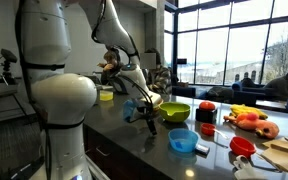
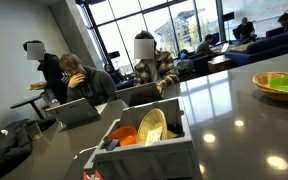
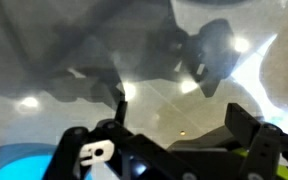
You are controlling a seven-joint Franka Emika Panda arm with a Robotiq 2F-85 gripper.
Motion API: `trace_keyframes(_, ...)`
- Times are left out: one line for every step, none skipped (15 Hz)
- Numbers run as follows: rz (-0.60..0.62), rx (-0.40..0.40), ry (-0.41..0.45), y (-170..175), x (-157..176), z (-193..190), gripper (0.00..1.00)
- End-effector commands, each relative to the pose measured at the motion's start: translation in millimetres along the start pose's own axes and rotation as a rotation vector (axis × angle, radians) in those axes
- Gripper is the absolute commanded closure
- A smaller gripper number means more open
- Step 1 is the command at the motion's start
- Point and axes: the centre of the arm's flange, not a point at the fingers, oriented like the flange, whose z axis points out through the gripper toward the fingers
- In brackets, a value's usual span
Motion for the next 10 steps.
trace_keyframes(-0.053, -0.041, 0.043, 4, 38, -21, 0.0)
trace_keyframes(-0.068, -0.048, 0.053, 6, 44, -21, 0.0)
trace_keyframes(-0.09, -0.056, 0.061, 8, 49, -21, 0.0)
trace_keyframes(-0.105, -0.058, 0.066, 10, 53, -19, 0.0)
trace_keyframes(-0.13, -0.062, 0.072, 12, 59, -17, 0.0)
trace_keyframes(-0.142, -0.063, 0.076, 16, 67, -14, 0.0)
trace_keyframes(-0.152, -0.07, 0.081, 20, 74, -12, 0.0)
trace_keyframes(-0.141, -0.078, 0.078, 28, 81, -8, 0.0)
trace_keyframes(-0.142, -0.095, 0.073, 39, 89, -5, 0.0)
trace_keyframes(-0.109, -0.114, 0.062, 58, 98, -1, 0.0)
